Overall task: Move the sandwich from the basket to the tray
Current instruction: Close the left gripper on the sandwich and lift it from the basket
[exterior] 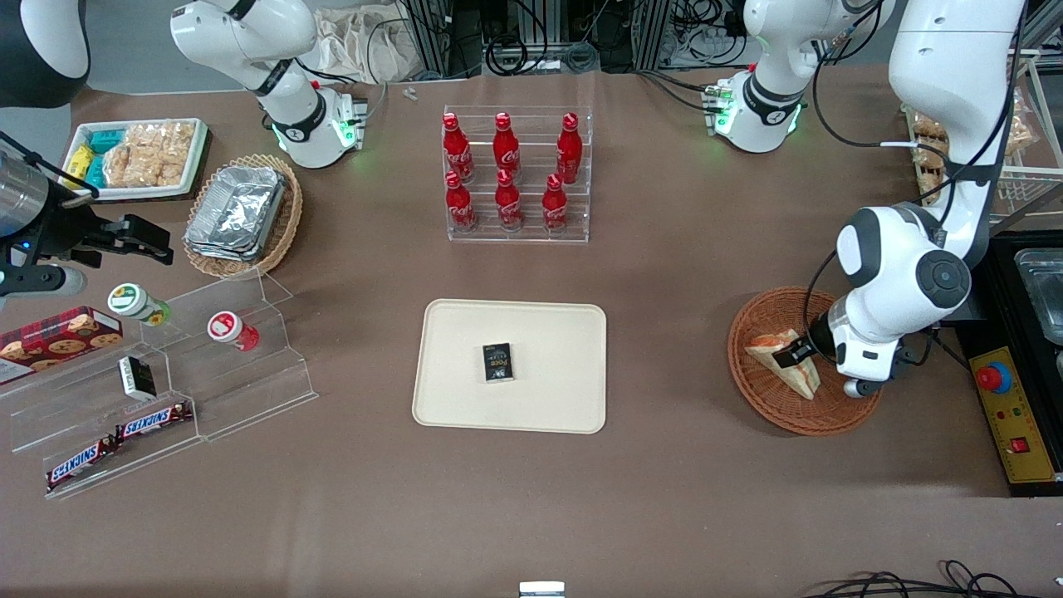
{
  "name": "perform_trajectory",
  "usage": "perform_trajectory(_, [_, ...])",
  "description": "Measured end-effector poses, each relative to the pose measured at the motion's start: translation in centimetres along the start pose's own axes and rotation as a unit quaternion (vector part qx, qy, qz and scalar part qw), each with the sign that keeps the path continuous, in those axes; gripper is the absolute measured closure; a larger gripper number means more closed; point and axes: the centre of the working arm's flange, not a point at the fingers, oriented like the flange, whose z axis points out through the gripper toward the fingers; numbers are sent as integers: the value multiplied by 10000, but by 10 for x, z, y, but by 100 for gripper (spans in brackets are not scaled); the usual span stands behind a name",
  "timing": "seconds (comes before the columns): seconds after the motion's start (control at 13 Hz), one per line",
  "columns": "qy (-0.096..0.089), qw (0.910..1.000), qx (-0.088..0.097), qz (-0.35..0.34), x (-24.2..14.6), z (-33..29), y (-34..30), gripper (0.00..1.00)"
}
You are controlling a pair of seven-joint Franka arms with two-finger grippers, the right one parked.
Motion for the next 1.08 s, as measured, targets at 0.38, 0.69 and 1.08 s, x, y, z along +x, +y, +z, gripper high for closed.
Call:
perform_trajectory(0.38, [-115,9999,54,8,1,-14,3,81])
perform_trajectory(0.69, [-720,9967,350,129,5,-123,22,89])
perform_trajectory(1.08, [-712,9964,310,328,-3,-263,35,89])
